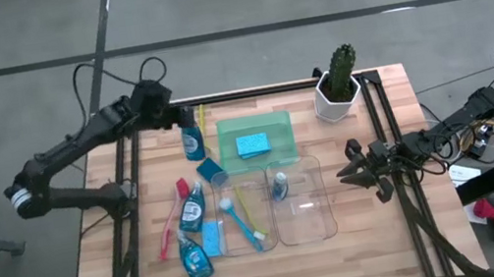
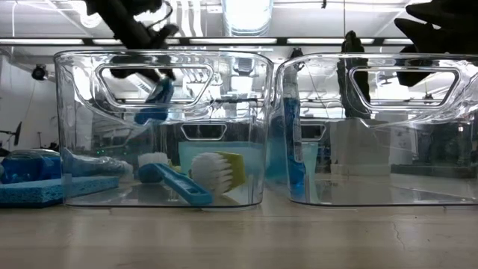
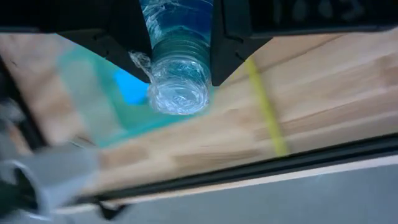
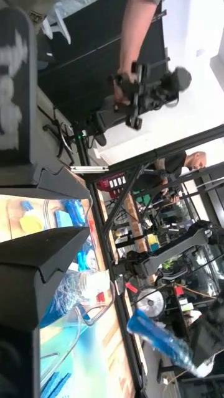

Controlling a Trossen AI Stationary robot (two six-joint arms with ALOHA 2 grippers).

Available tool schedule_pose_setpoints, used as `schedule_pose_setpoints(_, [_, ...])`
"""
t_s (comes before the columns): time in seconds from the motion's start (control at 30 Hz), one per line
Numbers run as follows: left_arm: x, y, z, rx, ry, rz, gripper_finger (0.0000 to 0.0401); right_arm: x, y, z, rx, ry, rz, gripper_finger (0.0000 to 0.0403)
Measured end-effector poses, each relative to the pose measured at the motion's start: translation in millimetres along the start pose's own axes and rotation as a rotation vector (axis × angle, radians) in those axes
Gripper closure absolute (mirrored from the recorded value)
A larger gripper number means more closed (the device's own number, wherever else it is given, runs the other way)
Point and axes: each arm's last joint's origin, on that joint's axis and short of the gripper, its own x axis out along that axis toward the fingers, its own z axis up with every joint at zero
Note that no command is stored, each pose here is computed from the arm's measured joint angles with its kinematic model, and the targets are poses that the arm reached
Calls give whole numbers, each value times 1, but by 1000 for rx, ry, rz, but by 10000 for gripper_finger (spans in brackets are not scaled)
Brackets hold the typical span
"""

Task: Pick & Place Kitchen Sink Supplies
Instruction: Put the blue dishwashing liquid bottle into the right transparent bin

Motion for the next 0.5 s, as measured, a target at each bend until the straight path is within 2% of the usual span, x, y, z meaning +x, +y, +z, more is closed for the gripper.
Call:
schedule_pose_setpoints(0.33, [-28,-65,-40,360,-20,-353,269,0,0,0,-1,0,0,329])
schedule_pose_setpoints(0.5, [-52,-90,-61,483,-47,-554,279,0,0,0,-1,1,0,320])
